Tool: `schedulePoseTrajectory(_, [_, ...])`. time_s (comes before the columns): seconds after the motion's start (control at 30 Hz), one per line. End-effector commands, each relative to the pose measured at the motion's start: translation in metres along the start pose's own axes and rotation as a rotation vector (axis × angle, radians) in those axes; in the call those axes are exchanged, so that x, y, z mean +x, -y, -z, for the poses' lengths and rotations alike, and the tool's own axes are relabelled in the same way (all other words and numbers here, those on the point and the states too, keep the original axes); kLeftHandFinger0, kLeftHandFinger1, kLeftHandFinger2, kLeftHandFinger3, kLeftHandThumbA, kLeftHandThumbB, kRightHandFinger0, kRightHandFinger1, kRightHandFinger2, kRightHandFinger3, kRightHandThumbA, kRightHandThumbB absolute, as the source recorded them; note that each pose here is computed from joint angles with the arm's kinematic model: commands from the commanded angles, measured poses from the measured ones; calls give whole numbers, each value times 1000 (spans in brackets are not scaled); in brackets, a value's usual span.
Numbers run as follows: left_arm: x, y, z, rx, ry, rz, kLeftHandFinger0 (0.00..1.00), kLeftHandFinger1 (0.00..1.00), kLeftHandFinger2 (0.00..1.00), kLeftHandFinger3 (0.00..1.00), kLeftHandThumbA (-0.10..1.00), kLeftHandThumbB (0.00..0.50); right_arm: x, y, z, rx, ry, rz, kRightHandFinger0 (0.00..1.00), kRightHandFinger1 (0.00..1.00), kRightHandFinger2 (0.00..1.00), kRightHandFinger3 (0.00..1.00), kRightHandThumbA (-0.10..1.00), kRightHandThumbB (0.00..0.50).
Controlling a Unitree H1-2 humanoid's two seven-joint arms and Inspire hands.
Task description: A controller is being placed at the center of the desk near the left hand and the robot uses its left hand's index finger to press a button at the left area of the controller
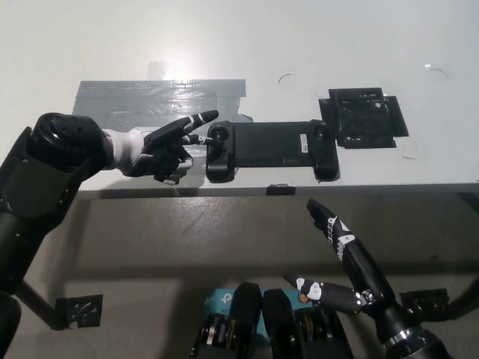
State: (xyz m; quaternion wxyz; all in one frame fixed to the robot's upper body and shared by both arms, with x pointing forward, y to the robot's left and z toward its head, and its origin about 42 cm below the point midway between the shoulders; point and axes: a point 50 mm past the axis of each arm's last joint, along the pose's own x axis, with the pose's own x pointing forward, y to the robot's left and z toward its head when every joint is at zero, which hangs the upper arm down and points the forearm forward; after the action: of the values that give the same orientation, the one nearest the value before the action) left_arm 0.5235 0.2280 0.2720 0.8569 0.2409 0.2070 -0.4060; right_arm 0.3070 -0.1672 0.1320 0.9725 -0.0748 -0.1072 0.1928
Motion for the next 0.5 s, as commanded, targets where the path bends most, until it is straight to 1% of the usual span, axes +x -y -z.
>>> schedulePoseTrajectory(0.0, [-3, -2, -12, 28, -1, -13, 0, 0, 41, 1000, 1000, 440, 9, 6, -14, -21, 65, -8, 1000, 1000, 1000, 1000, 809, 271])
schedulePoseTrajectory(0.03, [-3, -3, -11, 28, -4, -14, 0, 0, 28, 1000, 1000, 441, 9, 6, -14, -23, 64, -9, 1000, 1000, 1000, 1000, 811, 271])
schedulePoseTrajectory(0.07, [-2, -2, -9, 19, -5, -10, 29, 0, 18, 1000, 1000, 448, 8, 5, -14, -21, 63, -8, 1000, 1000, 1000, 1000, 813, 271])
schedulePoseTrajectory(0.1, [-1, -2, -7, 16, -7, -11, 1, 0, 21, 1000, 1000, 447, 8, 5, -13, -20, 63, -8, 1000, 1000, 1000, 1000, 812, 270])
schedulePoseTrajectory(0.17, [-1, 0, -4, 12, -9, -11, 0, 0, 33, 1000, 1000, 448, 7, 4, -12, -16, 59, -9, 1000, 1000, 1000, 1000, 810, 268])
schedulePoseTrajectory(0.2, [0, 3, -1, 25, -19, -13, 0, 0, 47, 1000, 1000, 476, 6, 3, -11, -11, 55, -11, 1000, 1000, 1000, 1000, 808, 266])
schedulePoseTrajectory(0.23, [1, 4, 0, 34, -28, -18, 0, 0, 55, 1000, 1000, 480, 6, 3, -11, -9, 51, -11, 1000, 1000, 1000, 1000, 805, 266])
schedulePoseTrajectory(0.37, [6, 15, 18, 22, -47, 16, 0, 0, 74, 1000, 1000, 436, 2, -1, -7, -2, 47, -17, 1000, 1000, 1000, 1000, 798, 264])
schedulePoseTrajectory(0.47, [13, 24, 32, 4, -76, 29, 0, 0, 123, 1000, 1000, 455, -3, -3, -5, -3, 38, -19, 1000, 1000, 1000, 1000, 802, 264])
